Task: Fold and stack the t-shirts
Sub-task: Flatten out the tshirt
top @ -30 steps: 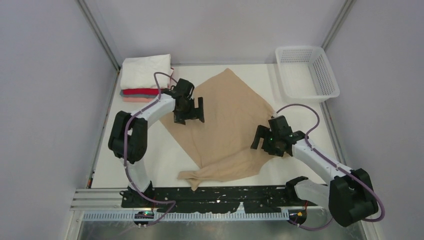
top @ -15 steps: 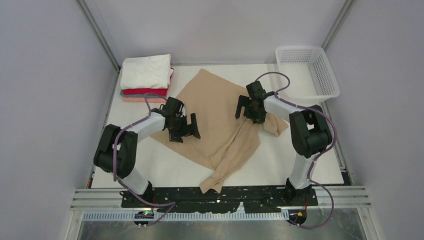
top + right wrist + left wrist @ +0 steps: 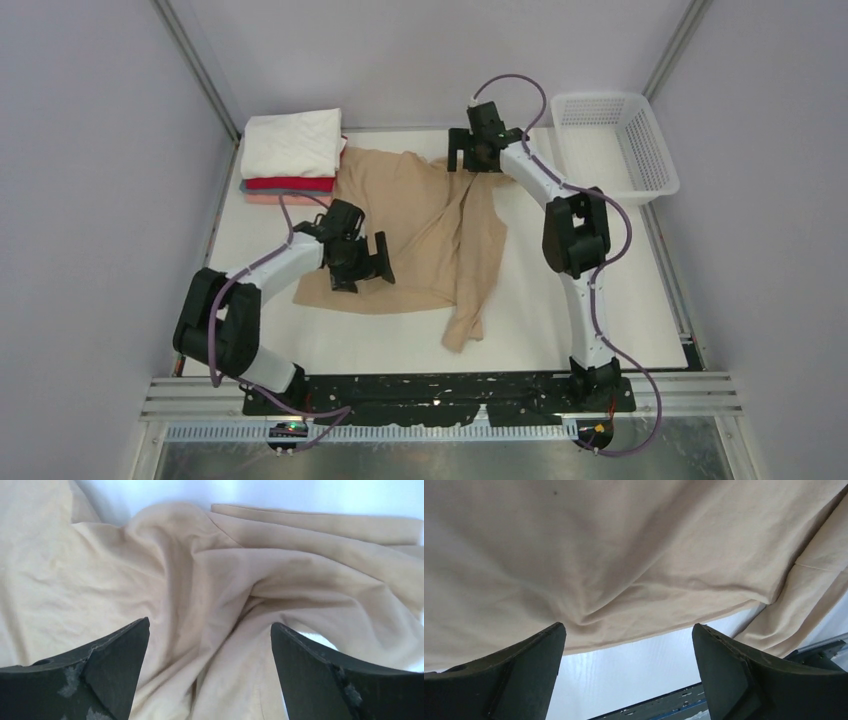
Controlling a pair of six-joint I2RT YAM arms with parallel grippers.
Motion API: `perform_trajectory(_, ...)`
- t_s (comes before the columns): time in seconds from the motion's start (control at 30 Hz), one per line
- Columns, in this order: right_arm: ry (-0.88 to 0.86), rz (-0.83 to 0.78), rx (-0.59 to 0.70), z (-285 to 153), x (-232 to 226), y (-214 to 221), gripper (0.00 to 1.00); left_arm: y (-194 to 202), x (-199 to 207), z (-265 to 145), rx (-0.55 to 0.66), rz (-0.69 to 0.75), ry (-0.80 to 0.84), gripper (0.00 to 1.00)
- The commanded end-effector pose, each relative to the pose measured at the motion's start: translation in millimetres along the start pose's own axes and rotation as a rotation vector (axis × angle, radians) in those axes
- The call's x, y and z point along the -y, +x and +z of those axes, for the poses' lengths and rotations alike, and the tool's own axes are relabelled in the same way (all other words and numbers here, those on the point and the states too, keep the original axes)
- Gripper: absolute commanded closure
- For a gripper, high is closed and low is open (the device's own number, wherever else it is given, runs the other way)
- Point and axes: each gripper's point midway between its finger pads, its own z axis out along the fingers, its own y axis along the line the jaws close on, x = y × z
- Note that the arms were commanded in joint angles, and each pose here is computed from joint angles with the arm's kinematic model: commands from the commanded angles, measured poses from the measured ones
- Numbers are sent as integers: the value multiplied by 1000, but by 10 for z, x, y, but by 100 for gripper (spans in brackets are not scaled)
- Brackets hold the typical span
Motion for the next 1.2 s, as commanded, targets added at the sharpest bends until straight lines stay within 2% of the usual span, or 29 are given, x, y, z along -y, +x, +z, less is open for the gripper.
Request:
perform_trajectory(0.0,16,-92,130,-779,-111,-411,5,-96,-261,-373,120,-27,-156,0)
perform_trajectory(0.13,-5,-133,117,-1277,-170,114,5,-67,-747,-655,242,-176,-258,1)
perform_trajectory(0.23,-46,-171,75,-1564,-212,714,5,22,-1214,-768,326,-343,-345,0)
perform_trajectory(0.33,-138,-162,48,-1779,-302,1176,5,-61,-1518,-850,420,-488,-334,0)
perform_trajectory(0.4,-197,-156,45,-1877,-356,1396,5,-159,-1599,-882,451,-547,-288,1)
perform_trajectory(0.47,-220,-147,62,-1958,-329,1513,5,-218,-1718,-887,467,-584,-311,0)
perform_trajectory(0.63,-198,-128,98,-2083,-163,1637,5,-303,-1858,-742,413,-610,-349,5)
perform_trajectory(0.67,-194,-122,100,-2102,-133,1666,5,-320,-1884,-706,401,-614,-353,8)
perform_trajectory(0.77,-179,-96,100,-2130,-80,1710,5,-313,-1925,-567,344,-635,-351,24)
perform_trajectory(0.93,-158,-75,111,-2196,-13,1724,5,-247,-1905,-361,270,-661,-318,56)
perform_trajectory(1.03,-150,-69,119,-2247,22,1723,5,-226,-1891,-298,252,-662,-301,72)
perform_trajectory(1.17,-128,-68,119,-2273,79,1742,5,-178,-1882,-257,236,-664,-291,77)
